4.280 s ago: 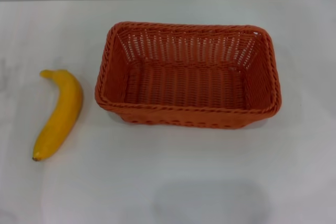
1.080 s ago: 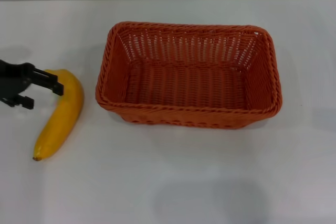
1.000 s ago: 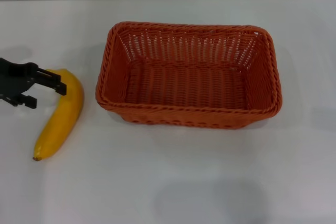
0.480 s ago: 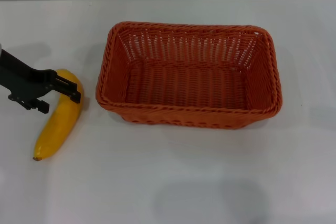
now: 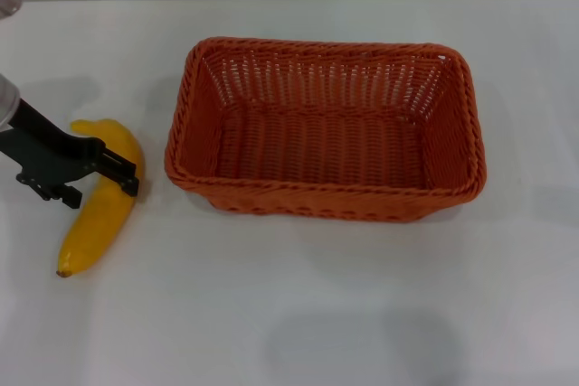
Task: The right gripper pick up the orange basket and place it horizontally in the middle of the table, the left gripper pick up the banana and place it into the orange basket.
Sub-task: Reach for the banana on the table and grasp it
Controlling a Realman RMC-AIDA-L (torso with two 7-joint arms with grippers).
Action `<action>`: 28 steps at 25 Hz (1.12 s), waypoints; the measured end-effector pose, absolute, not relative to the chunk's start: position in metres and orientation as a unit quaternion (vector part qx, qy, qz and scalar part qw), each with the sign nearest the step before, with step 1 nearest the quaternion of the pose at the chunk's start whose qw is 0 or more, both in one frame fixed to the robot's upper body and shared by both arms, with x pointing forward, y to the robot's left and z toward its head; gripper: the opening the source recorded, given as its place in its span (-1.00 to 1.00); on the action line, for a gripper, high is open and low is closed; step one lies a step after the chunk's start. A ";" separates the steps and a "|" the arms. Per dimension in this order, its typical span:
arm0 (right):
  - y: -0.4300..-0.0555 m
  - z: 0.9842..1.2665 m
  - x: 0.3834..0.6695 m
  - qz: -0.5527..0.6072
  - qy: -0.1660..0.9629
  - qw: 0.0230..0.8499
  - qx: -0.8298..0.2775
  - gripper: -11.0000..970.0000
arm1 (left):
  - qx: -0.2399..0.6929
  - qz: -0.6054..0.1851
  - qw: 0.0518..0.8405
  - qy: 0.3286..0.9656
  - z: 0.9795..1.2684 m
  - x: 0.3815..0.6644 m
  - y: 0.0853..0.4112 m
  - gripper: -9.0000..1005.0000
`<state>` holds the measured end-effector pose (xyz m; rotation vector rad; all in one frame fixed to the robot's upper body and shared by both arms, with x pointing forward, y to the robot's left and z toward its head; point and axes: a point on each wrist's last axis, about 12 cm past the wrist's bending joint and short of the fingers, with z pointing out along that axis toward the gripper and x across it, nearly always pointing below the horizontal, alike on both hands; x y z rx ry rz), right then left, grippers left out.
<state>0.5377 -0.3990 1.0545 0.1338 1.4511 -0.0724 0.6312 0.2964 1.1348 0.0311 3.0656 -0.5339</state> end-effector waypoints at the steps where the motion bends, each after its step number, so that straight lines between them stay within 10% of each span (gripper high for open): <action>1: -0.399 1.055 0.538 -0.033 0.662 0.746 0.061 0.80 | 0.012 -0.170 0.015 0.985 1.134 0.631 0.295 0.63; 11: -0.399 1.054 0.536 -0.032 0.661 0.747 0.062 0.80 | 0.023 -0.163 0.019 0.986 1.134 0.634 0.290 0.60; 22: -0.404 1.055 0.535 -0.040 0.657 0.749 0.073 0.80 | 0.036 -0.167 0.040 0.984 1.140 0.639 0.295 0.00; 28: -0.407 1.056 0.533 -0.045 0.654 0.751 0.084 0.80 | 0.049 -0.191 0.042 0.980 1.155 0.639 0.304 0.00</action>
